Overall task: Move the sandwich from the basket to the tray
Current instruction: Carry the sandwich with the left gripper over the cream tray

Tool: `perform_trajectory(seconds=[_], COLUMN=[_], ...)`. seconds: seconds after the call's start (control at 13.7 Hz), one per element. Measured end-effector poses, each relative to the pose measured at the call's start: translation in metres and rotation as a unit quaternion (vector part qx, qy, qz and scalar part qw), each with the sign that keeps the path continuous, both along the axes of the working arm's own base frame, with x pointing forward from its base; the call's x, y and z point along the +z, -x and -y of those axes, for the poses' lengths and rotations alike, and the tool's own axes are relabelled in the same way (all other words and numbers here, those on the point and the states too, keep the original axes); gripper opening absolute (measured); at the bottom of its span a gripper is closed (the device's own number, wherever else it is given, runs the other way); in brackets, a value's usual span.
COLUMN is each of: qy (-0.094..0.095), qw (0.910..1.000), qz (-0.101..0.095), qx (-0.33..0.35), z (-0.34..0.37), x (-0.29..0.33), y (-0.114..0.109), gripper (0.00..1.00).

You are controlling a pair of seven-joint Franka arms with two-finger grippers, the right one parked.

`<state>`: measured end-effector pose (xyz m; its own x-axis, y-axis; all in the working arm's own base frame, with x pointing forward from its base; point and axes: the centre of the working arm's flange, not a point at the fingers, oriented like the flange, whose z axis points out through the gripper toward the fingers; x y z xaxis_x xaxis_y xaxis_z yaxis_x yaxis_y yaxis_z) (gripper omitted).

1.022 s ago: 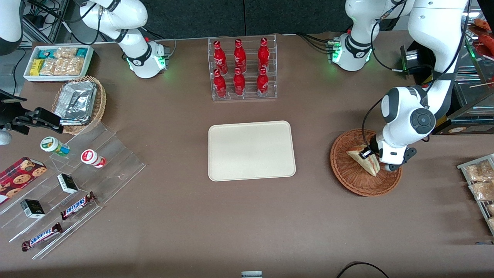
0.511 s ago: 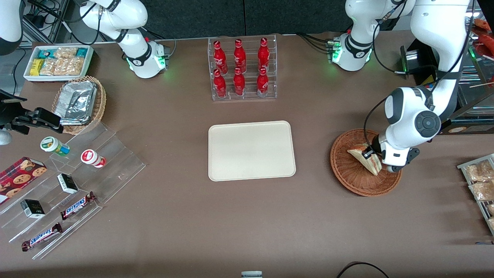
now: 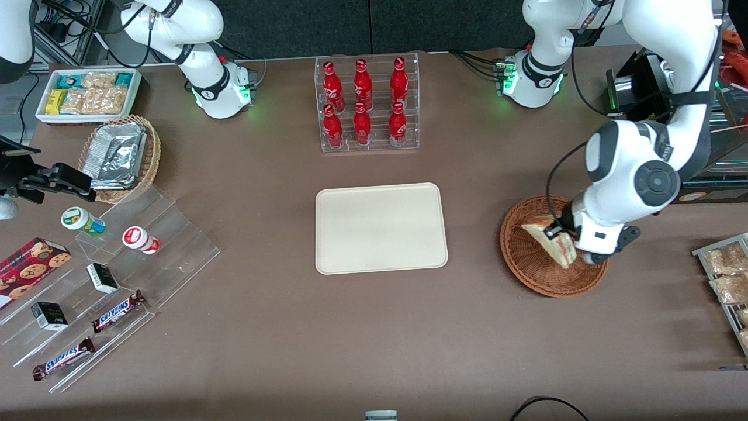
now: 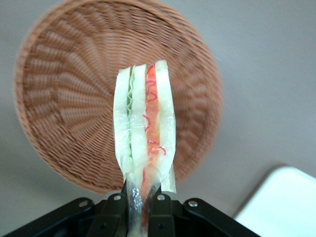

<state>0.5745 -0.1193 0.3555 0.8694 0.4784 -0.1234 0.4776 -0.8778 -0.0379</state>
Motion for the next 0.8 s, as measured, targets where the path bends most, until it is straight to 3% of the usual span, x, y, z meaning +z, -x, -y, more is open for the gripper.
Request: perform_trajectory(seconds=[0.44, 0.8], qy=[0.008, 0.022], qw=[0.9943, 0.9873], qz=[0.022, 0.026], qx=[-0.104, -0.155], z=[0.146, 0.26], x=[0.021, -0.01], y=[0.028, 0.021], gripper=[0.15, 0.15])
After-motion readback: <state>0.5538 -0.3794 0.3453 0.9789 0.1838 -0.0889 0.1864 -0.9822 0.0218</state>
